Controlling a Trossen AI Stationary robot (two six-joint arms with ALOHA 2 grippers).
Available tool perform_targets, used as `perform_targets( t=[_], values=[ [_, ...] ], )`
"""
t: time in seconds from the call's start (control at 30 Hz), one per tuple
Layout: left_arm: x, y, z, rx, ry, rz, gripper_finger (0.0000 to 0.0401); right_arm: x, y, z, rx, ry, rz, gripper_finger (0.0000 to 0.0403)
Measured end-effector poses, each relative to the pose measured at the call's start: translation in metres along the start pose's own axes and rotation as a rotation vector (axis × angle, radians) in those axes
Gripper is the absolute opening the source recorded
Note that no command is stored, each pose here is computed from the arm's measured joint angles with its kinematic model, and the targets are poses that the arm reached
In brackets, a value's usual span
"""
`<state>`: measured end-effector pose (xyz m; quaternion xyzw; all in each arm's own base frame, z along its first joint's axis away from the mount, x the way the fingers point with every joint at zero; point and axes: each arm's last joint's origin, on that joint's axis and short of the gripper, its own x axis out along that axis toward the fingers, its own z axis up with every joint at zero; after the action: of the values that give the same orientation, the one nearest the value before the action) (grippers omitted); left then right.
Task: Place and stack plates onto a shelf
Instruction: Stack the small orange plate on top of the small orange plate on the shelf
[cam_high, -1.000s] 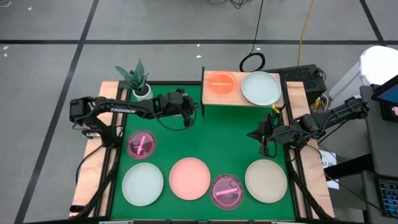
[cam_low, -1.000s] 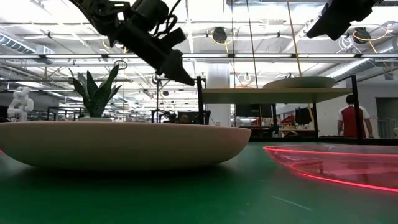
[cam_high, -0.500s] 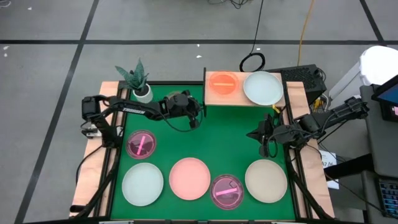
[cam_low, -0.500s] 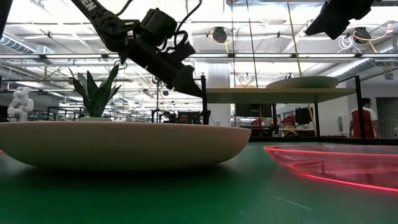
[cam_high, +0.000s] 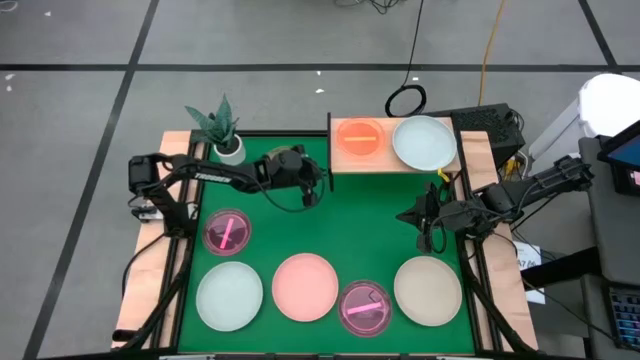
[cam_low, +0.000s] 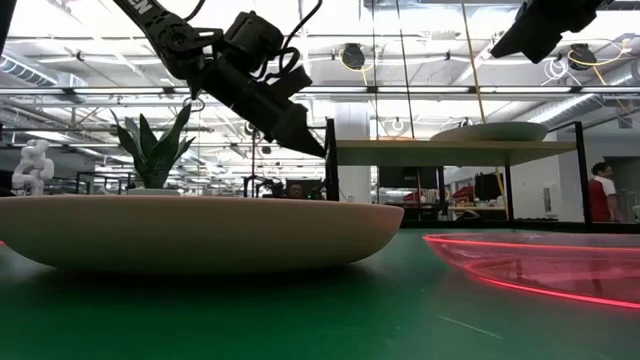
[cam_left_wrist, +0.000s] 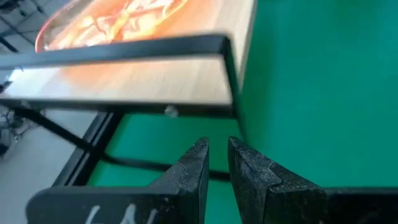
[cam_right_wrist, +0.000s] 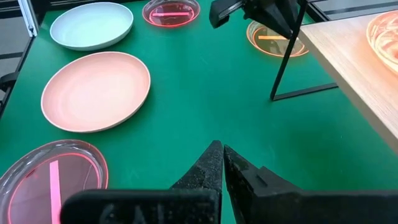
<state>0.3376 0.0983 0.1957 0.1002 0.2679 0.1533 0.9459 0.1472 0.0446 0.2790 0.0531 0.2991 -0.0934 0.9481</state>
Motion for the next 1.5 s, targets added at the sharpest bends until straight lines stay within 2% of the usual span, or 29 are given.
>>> perform_targets(
  t=[0.3, 0.73, 1.13, 1.23, 1.5],
  values=[
    [-0.024, 0.014, 0.006, -0.001, 0.064, 0.028, 0.0067, 0.0, 0.0, -0.001, 0.008, 0.011, -0.003, 0.0],
    [-0.055, 0.023, -0.011, 0.001, 0.325, -0.011, 0.0067, 0.009, 0.003, -0.003, 0.028, 0.056, -0.024, 0.0],
    [-0.08, 0.007, -0.019, 0.007, 0.504, -0.093, 0.0067, 0.013, 0.005, -0.003, 0.007, 0.058, -0.025, 0.0],
    [-0.082, 0.004, -0.015, 0.014, 0.481, -0.1, 0.0067, 0.013, 0.006, -0.001, 0.014, 0.042, -0.018, 0.0],
    [-0.084, -0.009, -0.022, -0.007, 0.537, -0.126, 0.0067, 0.013, 0.009, 0.004, 0.042, -0.011, 0.005, 0.0]
  ],
)
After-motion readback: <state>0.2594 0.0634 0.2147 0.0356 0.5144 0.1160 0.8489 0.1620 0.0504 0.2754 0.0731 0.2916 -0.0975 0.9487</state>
